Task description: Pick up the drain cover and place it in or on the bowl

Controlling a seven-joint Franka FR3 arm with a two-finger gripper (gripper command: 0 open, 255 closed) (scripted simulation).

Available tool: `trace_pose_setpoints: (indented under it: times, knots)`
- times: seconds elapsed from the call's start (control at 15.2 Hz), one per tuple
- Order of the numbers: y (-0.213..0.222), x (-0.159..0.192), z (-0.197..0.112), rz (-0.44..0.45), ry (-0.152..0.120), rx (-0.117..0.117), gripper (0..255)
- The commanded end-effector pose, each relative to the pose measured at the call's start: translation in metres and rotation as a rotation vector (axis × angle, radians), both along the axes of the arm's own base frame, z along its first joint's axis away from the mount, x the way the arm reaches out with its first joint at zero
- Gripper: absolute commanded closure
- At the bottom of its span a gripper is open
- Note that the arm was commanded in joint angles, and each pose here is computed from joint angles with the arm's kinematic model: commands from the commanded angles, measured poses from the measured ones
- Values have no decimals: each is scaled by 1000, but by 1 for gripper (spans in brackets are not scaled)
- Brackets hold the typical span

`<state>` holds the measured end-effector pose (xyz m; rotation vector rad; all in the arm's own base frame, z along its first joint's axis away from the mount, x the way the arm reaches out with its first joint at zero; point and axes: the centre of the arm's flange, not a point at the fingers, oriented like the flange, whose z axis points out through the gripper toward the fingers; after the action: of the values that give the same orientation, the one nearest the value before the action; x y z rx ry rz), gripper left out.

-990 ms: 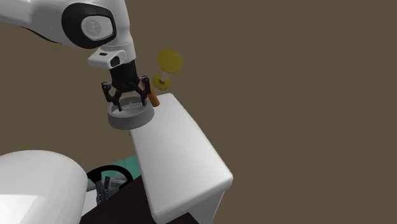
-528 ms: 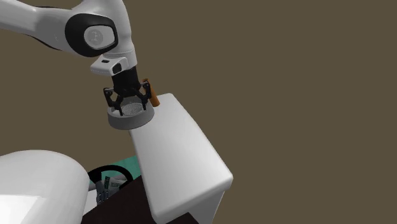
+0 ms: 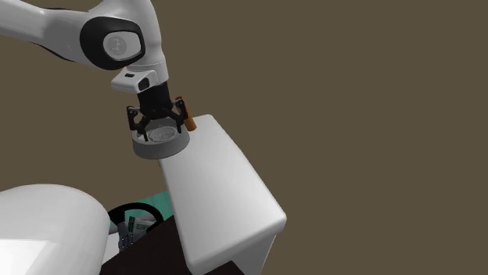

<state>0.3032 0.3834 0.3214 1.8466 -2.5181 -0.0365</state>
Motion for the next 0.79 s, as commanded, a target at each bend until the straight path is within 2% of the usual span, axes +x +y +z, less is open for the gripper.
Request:
trace_pose_setpoints:
  times: [0.0, 0.2, 0.73]
  knots:
    - [0, 0, 13, 0, 0, 0, 0]
    - [0, 1, 50, 0, 0, 0, 0]
    - [0, 1, 50, 0, 0, 0, 0]
